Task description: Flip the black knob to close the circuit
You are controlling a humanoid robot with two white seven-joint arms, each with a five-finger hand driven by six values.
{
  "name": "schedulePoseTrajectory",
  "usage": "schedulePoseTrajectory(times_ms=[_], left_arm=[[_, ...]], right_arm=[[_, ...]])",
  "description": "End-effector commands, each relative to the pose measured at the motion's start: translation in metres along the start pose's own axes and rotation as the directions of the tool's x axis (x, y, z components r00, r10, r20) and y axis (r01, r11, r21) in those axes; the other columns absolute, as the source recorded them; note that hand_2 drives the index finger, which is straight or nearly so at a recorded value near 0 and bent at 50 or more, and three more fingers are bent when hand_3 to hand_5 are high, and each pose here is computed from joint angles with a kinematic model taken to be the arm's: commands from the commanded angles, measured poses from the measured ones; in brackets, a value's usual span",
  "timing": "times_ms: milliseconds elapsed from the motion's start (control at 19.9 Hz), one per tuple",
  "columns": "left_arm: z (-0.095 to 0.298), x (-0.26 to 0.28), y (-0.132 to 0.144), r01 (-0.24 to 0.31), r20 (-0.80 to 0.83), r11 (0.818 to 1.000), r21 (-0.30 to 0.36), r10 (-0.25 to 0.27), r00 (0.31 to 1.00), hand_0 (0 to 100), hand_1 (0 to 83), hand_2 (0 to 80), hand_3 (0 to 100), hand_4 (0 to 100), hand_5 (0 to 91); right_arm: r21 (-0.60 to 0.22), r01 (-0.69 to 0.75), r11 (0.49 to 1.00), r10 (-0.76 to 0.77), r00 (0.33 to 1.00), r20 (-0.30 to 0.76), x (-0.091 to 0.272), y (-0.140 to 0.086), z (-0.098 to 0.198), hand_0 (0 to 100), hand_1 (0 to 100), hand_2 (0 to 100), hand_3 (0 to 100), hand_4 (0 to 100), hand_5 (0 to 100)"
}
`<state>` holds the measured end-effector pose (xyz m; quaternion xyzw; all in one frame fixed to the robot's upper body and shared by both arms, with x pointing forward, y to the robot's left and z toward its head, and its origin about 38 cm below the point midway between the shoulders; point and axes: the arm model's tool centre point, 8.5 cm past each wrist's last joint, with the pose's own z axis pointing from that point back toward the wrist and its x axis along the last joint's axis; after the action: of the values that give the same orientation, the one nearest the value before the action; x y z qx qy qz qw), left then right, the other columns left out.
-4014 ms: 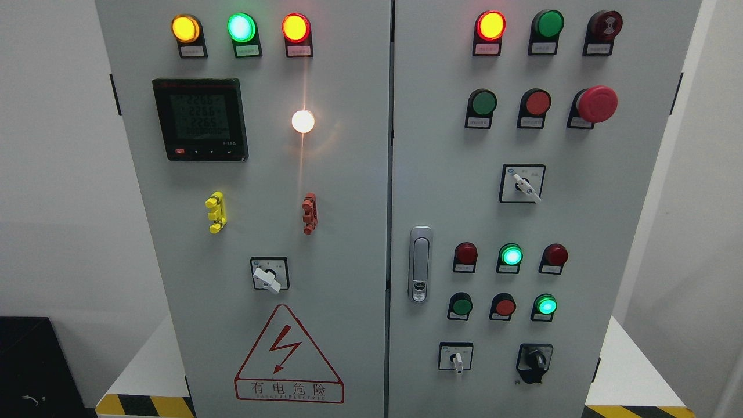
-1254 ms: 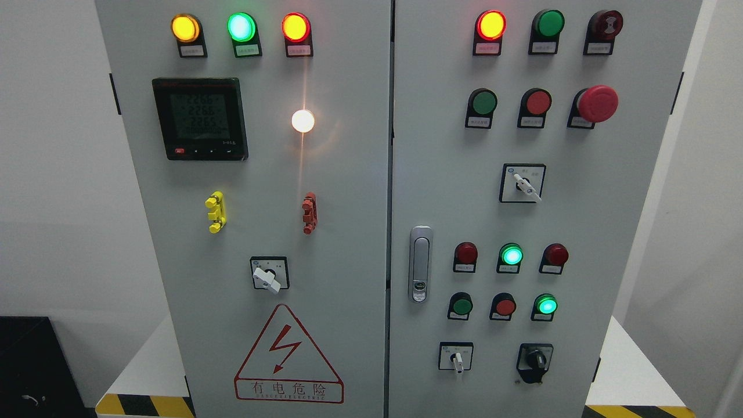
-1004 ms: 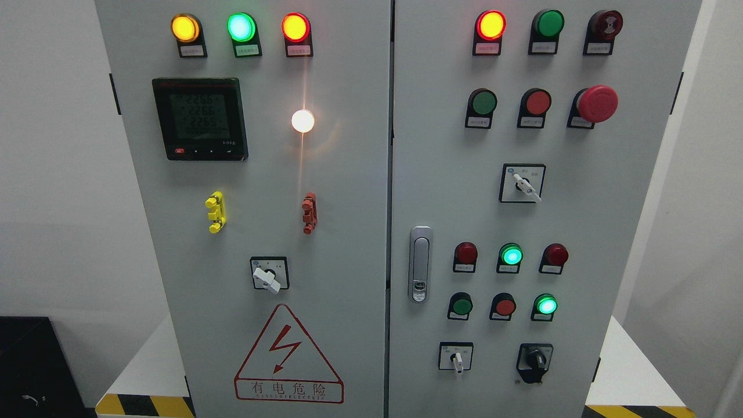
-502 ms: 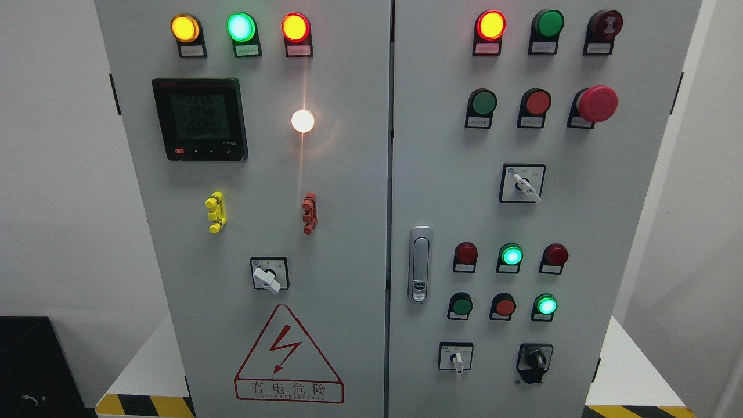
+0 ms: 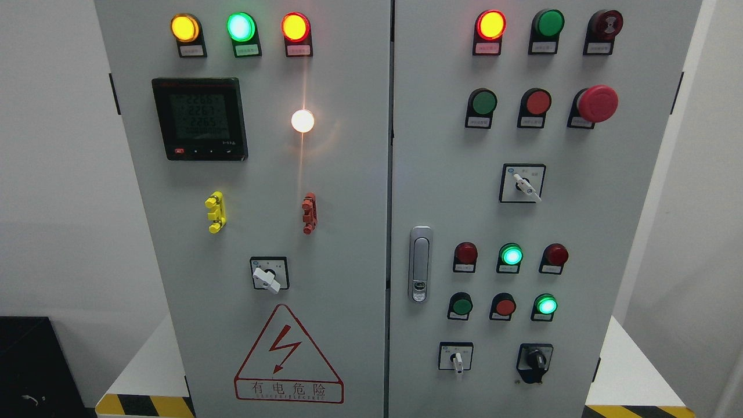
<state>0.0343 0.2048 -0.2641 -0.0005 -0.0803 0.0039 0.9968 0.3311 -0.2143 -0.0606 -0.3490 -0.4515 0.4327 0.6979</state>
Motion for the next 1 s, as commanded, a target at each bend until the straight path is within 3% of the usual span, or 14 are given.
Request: schedulePoseTrajectory(times_ms=[0, 201, 602, 953], left_arm=[[0.000, -0.004, 0.000, 0.000, -0.006, 1.000, 0.001, 0.000, 1.000, 12, 55.6, 0.0, 0, 0, 0.0], [0.000, -0.004, 0.000, 0.000, -0.006, 1.000, 0.001, 0.000, 1.000, 12, 55.6, 0.0, 0, 0, 0.0], [0.000, -0.004, -0.001, -0.001, -0.006, 1.000, -0.001, 0.001, 1.000, 12, 55.6, 0.0, 0, 0, 0.0], [0.000, -0.004, 0.000, 0.000, -0.006, 1.000, 0.001, 0.000, 1.000, 12, 55.6, 0.0, 0, 0, 0.0]], right_arm=[[-0.249, -0.020, 0.968, 0.033, 0.998, 0.048, 0.028, -0.088, 0.014, 0, 0, 90, 100, 92, 96], [-0.296, -0.012, 0.955, 0.024, 0.999, 0.036, 0.030, -0.110, 0.024, 0, 0, 91, 100, 94, 96], [-0.313, -0.054, 0.948, 0.044, 0.998, -0.038, 0.023, -0.136, 0.028, 0, 0, 91, 100, 93, 95], [-0.368, -0.037, 0.929, 0.029, 0.999, -0.026, 0.035, -0.167, 0.030, 0, 0, 91, 100, 93, 95]])
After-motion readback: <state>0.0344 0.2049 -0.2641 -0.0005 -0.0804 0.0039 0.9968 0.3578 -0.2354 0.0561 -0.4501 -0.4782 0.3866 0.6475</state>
